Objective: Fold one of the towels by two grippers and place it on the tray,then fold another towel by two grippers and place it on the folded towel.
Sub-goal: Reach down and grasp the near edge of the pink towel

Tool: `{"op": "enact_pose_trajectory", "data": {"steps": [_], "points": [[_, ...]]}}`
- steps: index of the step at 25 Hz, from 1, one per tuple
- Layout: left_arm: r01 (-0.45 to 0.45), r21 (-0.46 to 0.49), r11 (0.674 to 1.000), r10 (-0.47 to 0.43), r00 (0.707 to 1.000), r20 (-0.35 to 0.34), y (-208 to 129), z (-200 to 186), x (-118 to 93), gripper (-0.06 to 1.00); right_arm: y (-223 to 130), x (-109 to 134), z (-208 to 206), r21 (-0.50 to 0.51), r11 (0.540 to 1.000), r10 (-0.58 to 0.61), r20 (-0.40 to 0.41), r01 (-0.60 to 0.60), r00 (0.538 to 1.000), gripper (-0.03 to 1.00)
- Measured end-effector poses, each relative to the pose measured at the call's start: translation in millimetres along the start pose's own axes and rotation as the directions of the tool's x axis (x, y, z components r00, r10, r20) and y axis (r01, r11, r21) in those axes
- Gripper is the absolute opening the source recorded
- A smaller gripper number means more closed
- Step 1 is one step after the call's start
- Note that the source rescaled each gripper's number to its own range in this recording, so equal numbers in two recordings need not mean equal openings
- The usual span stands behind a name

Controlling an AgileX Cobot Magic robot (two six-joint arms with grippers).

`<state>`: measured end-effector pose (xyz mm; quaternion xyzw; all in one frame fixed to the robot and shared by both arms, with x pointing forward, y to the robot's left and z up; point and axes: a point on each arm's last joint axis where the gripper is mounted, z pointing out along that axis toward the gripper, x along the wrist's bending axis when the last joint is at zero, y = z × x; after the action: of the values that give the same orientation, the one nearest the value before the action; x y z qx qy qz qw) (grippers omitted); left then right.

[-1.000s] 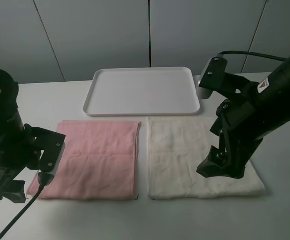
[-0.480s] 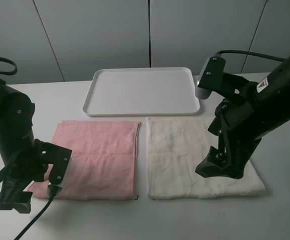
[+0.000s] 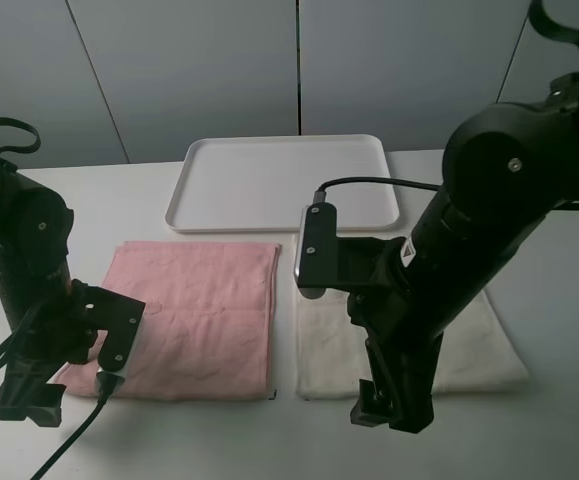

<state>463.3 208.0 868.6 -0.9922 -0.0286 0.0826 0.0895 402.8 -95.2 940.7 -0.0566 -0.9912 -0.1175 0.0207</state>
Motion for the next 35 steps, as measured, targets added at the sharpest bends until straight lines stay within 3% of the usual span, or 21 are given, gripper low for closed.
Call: {"op": "enact_pose_trajectory", "data": {"steps": [9, 17, 24, 32, 35], "points": [[0.000, 0.000, 1.000, 0.000, 1.000, 0.000, 0, 0, 0, 0.96, 67, 10, 40, 0.047, 0.962, -0.270, 0.020, 0.269, 0.963, 1.00], [-0.003, 0.001, 1.000, 0.003, 1.000, -0.004, 0, 0, 0, 0.96, 85, 0, 73, 0.101, 0.958, -0.266, -0.017, 0.267, 0.964, 1.00], [-0.003, -0.001, 1.000, 0.003, 1.000, -0.006, 0, 0, 1, 0.96, 86, 13, 94, 0.139, 0.941, -0.305, -0.052, 0.309, 0.951, 1.00], [-0.003, -0.001, 1.000, 0.003, 1.000, -0.006, 0, 0, 1, 0.96, 86, 12, 104, 0.152, 0.938, -0.306, -0.052, 0.311, 0.950, 1.00], [-0.003, -0.001, 1.000, 0.003, 1.000, -0.006, 0, 0, 1, 0.96, 86, 11, 105, 0.153, 0.936, -0.314, -0.045, 0.317, 0.948, 0.89]]}}
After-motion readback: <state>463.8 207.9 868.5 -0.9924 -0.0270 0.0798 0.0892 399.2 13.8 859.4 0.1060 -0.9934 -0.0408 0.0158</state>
